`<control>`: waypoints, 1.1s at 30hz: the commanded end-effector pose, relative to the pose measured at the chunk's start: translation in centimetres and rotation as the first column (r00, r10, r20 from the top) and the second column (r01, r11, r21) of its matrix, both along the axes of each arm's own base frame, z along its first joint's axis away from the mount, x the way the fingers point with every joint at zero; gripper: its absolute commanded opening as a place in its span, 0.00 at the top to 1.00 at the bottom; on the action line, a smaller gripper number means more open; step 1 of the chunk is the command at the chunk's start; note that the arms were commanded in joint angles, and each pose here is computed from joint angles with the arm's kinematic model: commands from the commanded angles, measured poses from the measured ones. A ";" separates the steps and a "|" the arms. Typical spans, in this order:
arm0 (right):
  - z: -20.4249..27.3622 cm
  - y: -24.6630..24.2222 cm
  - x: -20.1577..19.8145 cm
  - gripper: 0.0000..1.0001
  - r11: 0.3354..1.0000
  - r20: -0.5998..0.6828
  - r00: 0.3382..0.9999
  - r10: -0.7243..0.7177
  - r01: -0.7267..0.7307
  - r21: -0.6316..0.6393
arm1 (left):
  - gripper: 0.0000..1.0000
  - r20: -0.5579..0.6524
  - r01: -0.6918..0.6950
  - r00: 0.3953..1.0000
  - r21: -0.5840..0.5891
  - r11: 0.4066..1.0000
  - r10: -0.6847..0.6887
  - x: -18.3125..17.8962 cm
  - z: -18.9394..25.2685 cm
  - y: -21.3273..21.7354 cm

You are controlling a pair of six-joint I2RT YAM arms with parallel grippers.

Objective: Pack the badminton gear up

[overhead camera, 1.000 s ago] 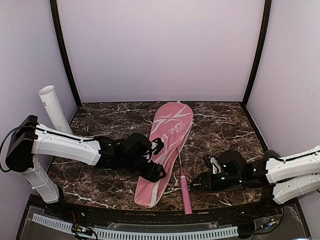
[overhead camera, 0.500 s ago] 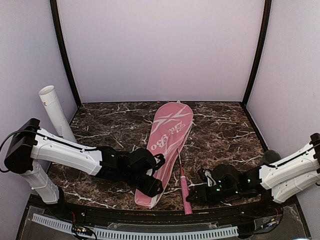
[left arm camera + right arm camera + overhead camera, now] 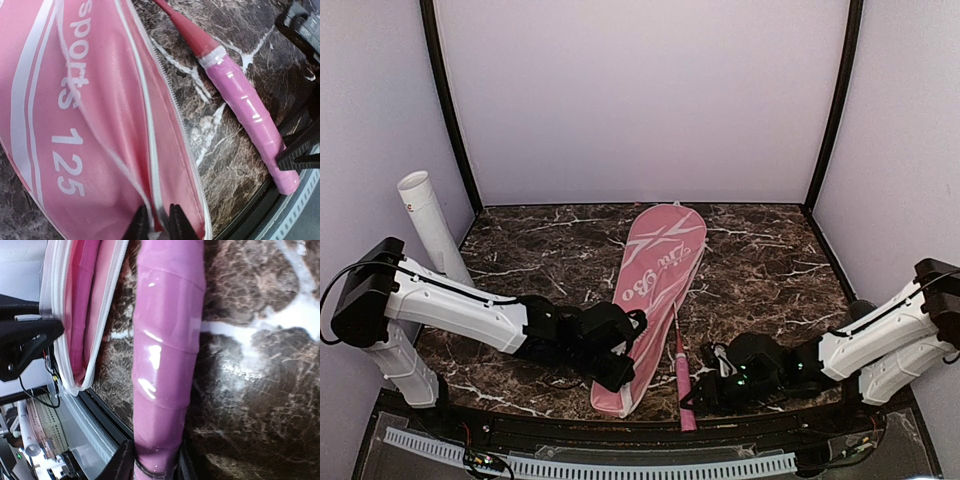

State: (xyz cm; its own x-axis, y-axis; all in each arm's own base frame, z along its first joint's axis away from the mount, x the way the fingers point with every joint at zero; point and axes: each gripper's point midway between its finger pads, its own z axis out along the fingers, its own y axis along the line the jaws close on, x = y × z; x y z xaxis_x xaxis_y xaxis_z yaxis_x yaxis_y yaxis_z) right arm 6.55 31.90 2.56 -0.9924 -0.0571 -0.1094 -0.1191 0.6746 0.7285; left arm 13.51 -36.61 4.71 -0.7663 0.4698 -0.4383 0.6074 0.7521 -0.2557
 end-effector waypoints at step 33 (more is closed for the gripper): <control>4.9 7.5 8.0 0.91 0.966 0.085 0.990 -0.114 0.090 0.244 | 1.00 -0.037 0.067 0.996 -0.208 0.976 -0.077 -1.1 2.6 -4.3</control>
State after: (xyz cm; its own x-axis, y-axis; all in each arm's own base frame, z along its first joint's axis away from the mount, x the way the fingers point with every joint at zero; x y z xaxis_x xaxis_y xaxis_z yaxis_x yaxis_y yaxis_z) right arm 11.98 37.01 3.69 -0.9932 0.0411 -0.1090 -0.0619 0.6060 0.7931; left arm 13.07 -40.20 5.03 -0.7638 0.4442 -0.4682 0.6275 0.6808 -0.3778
